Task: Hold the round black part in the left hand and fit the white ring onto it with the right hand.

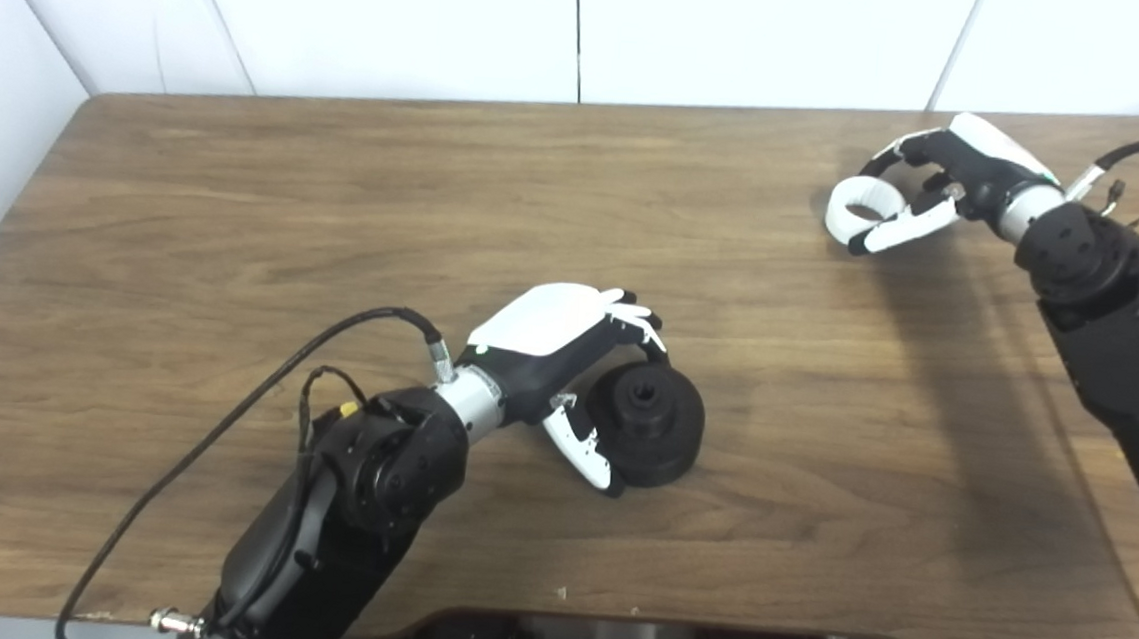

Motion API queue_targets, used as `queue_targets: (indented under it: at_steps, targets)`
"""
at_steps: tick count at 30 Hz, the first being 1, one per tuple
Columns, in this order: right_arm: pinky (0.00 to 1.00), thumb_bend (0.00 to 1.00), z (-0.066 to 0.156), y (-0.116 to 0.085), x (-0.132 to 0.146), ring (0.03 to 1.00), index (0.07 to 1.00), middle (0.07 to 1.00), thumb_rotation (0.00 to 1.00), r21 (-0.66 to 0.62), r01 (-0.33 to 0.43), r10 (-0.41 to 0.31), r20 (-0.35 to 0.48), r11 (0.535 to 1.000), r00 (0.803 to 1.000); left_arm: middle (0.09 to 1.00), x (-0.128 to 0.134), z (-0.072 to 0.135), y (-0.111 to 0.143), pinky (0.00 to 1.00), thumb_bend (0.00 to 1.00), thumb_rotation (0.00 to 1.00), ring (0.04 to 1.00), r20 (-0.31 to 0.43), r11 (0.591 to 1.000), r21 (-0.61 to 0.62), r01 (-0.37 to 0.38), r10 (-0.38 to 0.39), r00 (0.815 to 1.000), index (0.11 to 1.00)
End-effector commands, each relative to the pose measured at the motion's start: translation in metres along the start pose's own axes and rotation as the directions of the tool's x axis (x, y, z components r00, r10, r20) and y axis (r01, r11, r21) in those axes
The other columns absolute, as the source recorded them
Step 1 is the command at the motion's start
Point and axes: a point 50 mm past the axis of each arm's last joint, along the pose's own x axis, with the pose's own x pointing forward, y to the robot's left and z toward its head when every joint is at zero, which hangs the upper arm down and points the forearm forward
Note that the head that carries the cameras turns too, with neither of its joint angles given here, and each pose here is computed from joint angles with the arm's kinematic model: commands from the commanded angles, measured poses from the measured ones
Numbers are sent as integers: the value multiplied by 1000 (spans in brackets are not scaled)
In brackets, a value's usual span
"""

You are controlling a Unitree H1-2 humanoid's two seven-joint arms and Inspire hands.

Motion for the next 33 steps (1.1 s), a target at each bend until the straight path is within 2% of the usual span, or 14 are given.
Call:
queue_targets:
  at_steps: [1,14,19,27,33]
  targets:
    - [807,847,16,-27,3,903,666,873,211,-8,82,-81,70,997,994,902,0,10,18,827,903,128,983,43,997,32,-72,70,997,636]
    - [815,889,16,-19,2,900,670,864,159,-17,87,-85,91,996,992,904,-1,11,20,826,897,160,983,50,997,31,-68,67,997,638]
    - [801,868,15,-16,2,887,655,855,165,-7,98,-97,107,995,990,902,-1,11,20,819,905,169,983,56,997,30,-72,70,996,637]
    - [786,829,16,-14,1,859,619,830,111,4,153,-153,134,988,979,907,-1,12,19,830,900,172,987,50,997,29,-65,63,997,641]
    - [791,804,15,-14,1,862,619,831,107,-4,158,-156,129,987,979,907,-1,12,19,828,899,169,989,49,998,27,-62,61,997,643]
